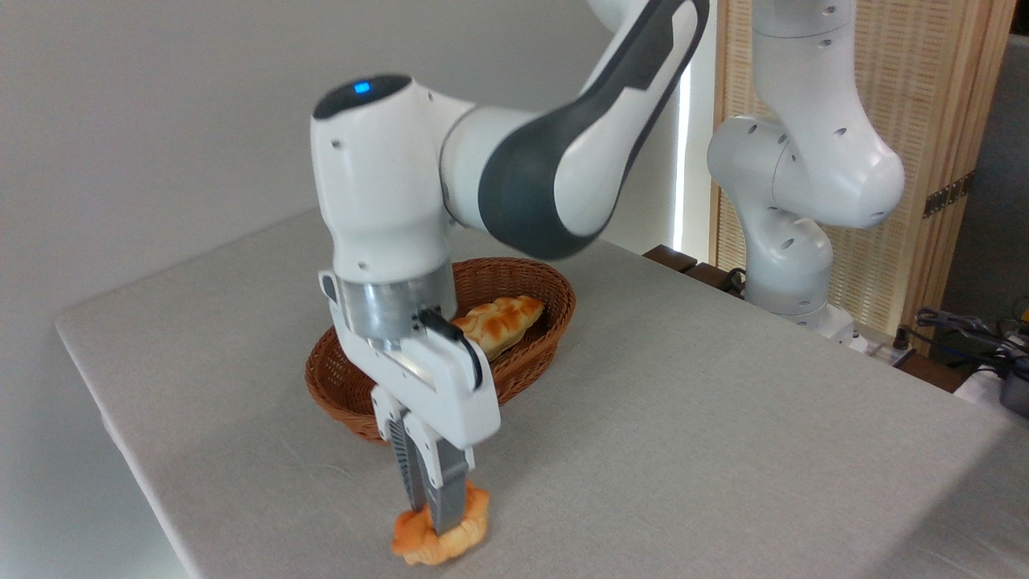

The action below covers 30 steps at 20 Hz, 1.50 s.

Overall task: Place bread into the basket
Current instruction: 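Lift the bun and carry it into the wicker basket beside the loaf, then open the gripper to release the bun and raise it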

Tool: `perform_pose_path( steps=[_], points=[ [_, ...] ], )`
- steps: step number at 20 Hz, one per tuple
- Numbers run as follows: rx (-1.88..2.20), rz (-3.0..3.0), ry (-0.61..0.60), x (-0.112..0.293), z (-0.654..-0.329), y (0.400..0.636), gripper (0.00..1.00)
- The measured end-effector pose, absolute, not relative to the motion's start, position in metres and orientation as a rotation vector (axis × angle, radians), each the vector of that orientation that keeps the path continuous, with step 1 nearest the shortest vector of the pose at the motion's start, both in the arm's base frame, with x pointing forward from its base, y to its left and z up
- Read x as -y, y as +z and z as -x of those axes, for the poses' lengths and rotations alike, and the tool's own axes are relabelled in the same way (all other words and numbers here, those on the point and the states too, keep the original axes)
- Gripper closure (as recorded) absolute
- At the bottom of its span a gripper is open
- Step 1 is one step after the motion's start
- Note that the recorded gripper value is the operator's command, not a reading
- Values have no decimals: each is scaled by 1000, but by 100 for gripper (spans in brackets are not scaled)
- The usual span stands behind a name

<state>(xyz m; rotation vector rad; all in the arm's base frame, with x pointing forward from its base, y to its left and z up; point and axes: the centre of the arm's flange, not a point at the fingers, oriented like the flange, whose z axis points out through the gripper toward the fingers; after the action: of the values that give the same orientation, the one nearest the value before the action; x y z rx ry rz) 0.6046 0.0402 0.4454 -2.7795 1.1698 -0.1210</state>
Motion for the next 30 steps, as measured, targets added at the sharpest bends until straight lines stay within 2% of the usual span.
perform_pose_path(
  steps=[3,5,8,9,10,11,13,15,17,20,23,30],
  points=[
    [-1151,2861,-88,-38,-603,496,73],
    [-1173,2930,-35,-28,-590,528,67],
    [-1265,3024,39,4,-566,549,67],
    [-1306,3046,51,19,-562,549,67],
    [-1348,3057,63,35,-561,546,62],
    [-1389,3057,79,50,-560,539,40],
    [-1463,3049,135,79,-560,520,37],
    [-1516,3036,185,105,-564,493,0],
    [-1485,3053,192,129,-572,464,0],
    [-1439,3072,152,138,-580,448,0],
    [-1429,3070,106,137,-584,450,0],
    [-1428,3067,89,137,-584,454,0]
  ],
)
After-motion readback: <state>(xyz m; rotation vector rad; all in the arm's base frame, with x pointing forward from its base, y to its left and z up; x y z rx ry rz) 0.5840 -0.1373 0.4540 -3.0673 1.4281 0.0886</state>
